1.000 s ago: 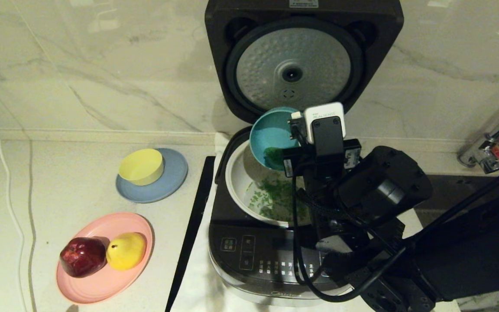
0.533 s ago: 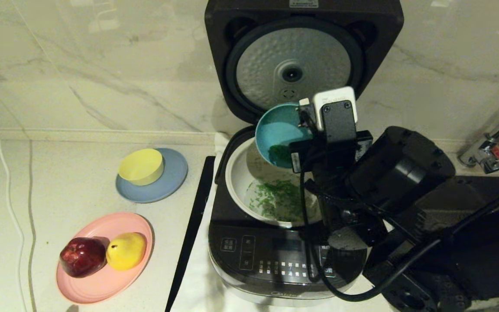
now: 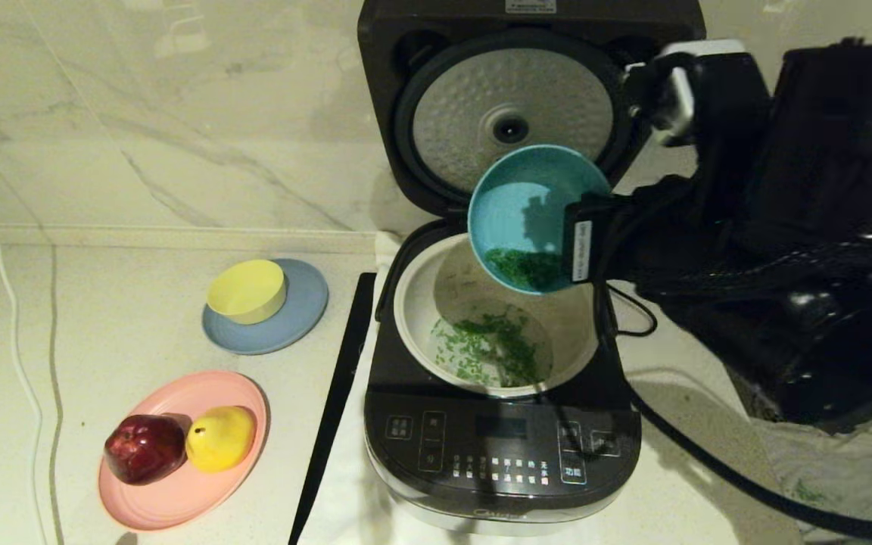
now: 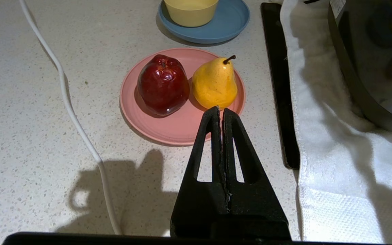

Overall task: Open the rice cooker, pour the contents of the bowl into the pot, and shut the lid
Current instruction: Fill a bowl with water from the tap

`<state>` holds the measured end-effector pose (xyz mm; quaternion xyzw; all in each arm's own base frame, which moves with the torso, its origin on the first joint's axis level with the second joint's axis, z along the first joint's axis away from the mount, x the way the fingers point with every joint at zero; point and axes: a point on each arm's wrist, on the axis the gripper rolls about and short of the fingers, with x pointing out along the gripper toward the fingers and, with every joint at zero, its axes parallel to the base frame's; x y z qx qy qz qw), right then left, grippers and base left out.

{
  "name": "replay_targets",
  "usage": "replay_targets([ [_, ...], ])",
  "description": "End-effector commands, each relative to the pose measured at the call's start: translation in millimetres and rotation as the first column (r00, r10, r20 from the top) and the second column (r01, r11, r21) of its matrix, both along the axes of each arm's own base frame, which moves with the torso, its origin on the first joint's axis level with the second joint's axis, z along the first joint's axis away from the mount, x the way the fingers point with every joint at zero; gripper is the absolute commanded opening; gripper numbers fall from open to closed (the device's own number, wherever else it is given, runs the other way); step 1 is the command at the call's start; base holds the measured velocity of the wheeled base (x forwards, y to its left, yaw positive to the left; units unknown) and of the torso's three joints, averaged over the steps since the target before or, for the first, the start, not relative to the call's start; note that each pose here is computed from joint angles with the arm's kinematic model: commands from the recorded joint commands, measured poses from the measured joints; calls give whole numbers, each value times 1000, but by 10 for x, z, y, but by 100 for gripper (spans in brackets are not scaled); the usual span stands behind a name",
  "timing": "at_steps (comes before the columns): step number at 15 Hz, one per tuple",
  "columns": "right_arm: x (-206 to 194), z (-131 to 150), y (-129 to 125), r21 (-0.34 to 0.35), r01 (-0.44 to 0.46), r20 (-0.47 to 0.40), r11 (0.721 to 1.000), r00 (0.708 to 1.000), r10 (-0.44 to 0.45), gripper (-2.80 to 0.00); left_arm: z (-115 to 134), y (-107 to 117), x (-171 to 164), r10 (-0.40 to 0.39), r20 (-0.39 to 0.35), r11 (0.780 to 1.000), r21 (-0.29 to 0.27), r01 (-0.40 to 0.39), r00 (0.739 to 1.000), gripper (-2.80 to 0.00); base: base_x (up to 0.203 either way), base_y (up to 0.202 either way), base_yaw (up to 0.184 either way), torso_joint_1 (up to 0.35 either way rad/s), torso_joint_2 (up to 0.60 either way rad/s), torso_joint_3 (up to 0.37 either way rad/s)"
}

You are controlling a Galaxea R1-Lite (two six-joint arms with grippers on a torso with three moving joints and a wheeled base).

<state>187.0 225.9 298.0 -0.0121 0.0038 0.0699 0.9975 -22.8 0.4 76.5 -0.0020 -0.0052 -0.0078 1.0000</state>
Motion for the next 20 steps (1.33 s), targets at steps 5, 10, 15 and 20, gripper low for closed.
replay_targets([
  [5, -734, 184, -963, 69, -118, -390, 991, 911, 136, -280, -8, 0, 2, 0, -2, 1000, 0, 0, 1000, -280, 0, 0, 0, 0, 0, 0],
  [10, -867, -99, -1456, 144, -51, -557, 988, 821, 123, -280, -8, 0, 3, 0, -3, 1000, 0, 0, 1000, -280, 0, 0, 0, 0, 0, 0],
  [15, -783, -382, -1899, 217, 170, -671, 961, 741, 20, -280, -8, 0, 3, 0, -3, 1000, 1, 0, 1000, -280, 0, 0, 0, 0, 0, 0],
  [20, -360, -584, -2362, 313, 429, -750, 847, 659, -57, -280, -8, 0, 2, 0, -2, 1000, 0, 0, 1000, -280, 0, 0, 0, 0, 0, 0],
])
